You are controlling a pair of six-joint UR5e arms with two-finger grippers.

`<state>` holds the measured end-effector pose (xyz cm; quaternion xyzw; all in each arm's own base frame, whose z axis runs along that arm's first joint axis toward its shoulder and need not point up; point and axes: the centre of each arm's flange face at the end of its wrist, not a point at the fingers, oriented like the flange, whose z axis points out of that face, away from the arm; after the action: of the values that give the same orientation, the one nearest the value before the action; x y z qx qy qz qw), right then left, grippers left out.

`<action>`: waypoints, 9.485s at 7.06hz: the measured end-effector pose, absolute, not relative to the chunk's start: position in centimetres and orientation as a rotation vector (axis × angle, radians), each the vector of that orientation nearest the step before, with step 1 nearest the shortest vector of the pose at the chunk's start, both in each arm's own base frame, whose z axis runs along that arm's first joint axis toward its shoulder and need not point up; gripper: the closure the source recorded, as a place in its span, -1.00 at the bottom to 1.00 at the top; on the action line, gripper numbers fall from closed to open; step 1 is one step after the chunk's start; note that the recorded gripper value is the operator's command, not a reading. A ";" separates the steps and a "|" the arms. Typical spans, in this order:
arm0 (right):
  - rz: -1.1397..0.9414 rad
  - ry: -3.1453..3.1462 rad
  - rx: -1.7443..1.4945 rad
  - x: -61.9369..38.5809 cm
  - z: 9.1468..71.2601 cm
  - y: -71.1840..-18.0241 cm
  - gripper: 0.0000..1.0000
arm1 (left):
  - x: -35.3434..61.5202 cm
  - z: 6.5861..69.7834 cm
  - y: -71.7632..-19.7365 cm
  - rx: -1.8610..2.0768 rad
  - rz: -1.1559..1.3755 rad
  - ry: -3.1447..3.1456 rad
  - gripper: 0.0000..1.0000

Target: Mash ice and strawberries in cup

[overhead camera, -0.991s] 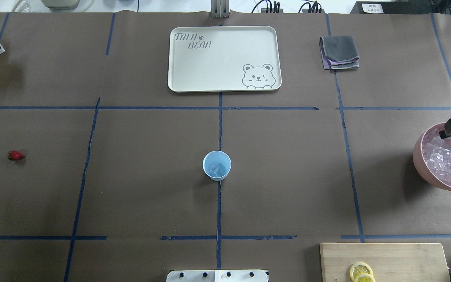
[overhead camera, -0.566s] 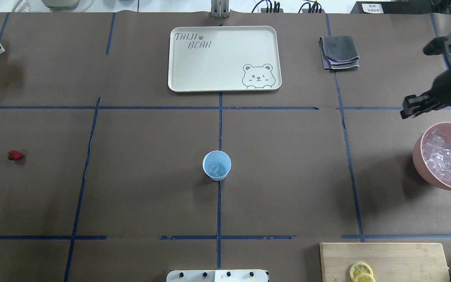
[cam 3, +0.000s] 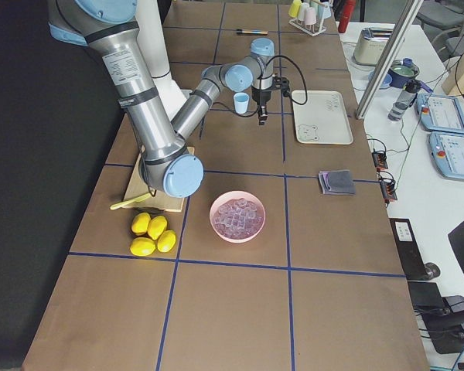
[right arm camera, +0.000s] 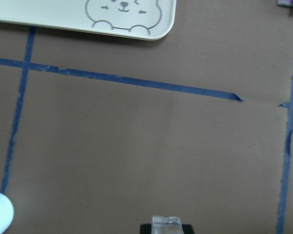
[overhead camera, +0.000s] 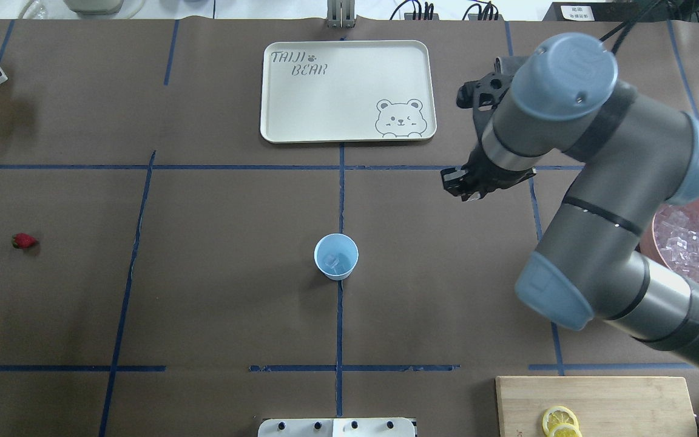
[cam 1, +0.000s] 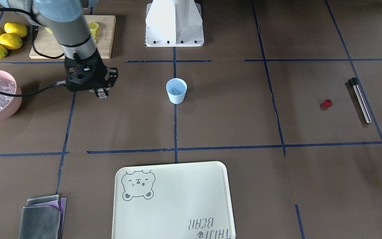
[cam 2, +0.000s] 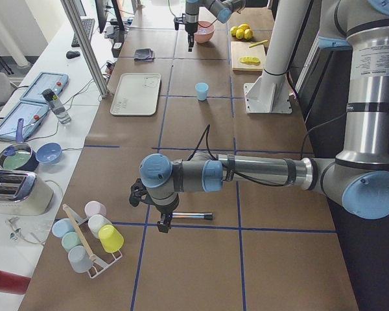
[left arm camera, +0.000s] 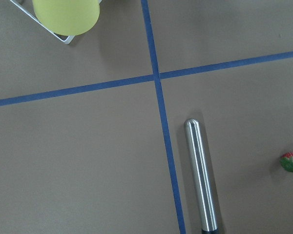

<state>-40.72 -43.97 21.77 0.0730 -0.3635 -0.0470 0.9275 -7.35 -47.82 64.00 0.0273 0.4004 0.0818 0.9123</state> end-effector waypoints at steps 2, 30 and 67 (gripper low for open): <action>-0.094 -0.735 0.158 -47.8 18.7 -40.6 1.00 | -7.3 64.1 -47.8 0.054 0.168 0.825 -1.00; -0.153 -0.770 0.256 -27.0 24.8 -46.4 -0.99 | 22.6 60.5 -39.6 0.231 -0.149 0.809 -0.94; -0.201 -0.767 0.143 -5.6 42.0 -52.9 -0.99 | 56.7 14.0 -39.4 -0.037 -0.286 0.953 0.09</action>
<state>-5.56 -52.92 42.02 0.0695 -0.3734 -0.0977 0.9199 56.71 -39.38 13.98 -0.0177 0.4569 -0.1374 0.8787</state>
